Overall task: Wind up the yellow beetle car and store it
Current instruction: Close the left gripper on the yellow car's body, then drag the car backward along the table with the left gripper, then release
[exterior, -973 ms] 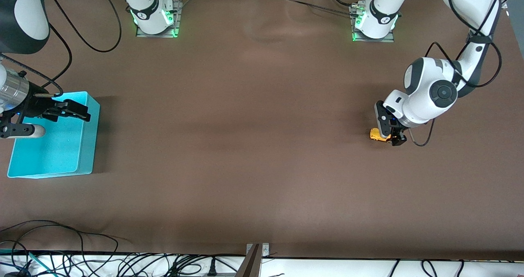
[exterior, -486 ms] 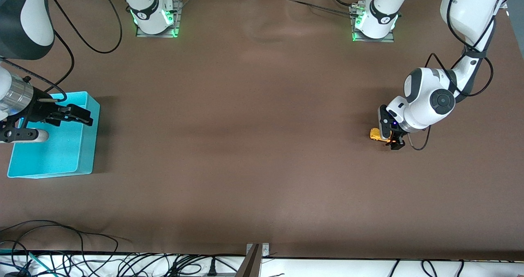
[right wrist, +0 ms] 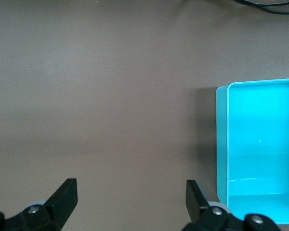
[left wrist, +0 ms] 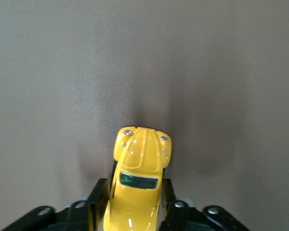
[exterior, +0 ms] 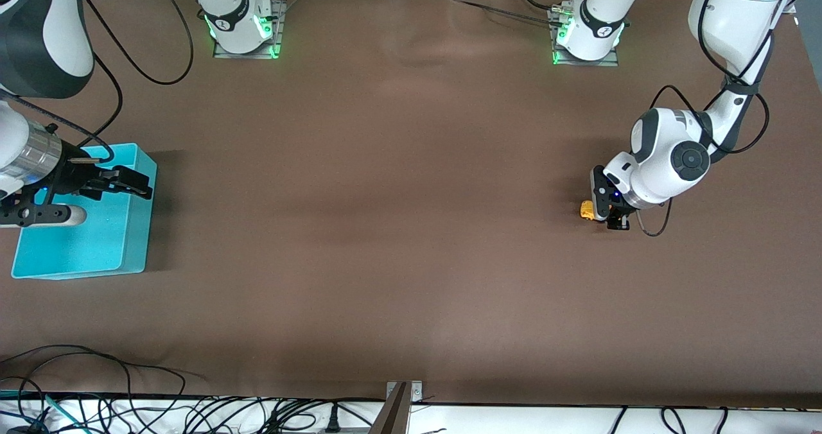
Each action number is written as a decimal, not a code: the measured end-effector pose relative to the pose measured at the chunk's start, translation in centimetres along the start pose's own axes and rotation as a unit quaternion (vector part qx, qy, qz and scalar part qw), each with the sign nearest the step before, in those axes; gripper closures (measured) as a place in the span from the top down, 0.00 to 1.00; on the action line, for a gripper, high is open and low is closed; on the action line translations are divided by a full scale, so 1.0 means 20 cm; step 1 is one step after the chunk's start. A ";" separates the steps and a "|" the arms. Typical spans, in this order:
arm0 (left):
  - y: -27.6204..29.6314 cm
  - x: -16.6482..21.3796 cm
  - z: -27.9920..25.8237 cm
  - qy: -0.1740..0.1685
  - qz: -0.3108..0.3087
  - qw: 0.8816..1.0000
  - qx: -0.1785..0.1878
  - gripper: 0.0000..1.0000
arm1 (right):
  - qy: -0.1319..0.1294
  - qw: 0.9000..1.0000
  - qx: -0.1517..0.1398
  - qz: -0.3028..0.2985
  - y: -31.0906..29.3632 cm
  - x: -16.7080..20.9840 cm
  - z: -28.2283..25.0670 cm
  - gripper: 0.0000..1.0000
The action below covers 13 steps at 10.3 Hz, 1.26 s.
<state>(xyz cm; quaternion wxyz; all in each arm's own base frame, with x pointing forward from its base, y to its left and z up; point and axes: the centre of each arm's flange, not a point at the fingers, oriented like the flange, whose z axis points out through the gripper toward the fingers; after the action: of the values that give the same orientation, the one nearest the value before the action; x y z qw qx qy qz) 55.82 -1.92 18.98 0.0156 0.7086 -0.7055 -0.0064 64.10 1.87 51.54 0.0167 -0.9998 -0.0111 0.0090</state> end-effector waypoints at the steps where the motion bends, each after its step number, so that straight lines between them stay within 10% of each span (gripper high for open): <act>1: 0.00 0.00 0.00 0.000 0.000 1.000 0.000 0.45 | -0.001 1.000 0.000 -0.001 0.00 0.00 0.01 1.00; 8: -0.01 -0.03 0.00 0.000 -0.004 1.000 -0.003 0.45 | -0.001 1.000 0.000 -0.002 -0.01 0.00 0.01 1.00; 13: -0.05 -0.44 0.00 0.002 -0.001 1.000 -0.001 0.45 | -0.001 1.000 0.000 -0.002 -0.01 0.00 0.01 1.00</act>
<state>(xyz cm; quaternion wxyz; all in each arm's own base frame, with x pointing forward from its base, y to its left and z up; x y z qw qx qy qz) 56.75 6.88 18.93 0.0175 0.7091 -0.7049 -0.0058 64.12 2.07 51.41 0.0171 -0.9997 -0.0133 0.0103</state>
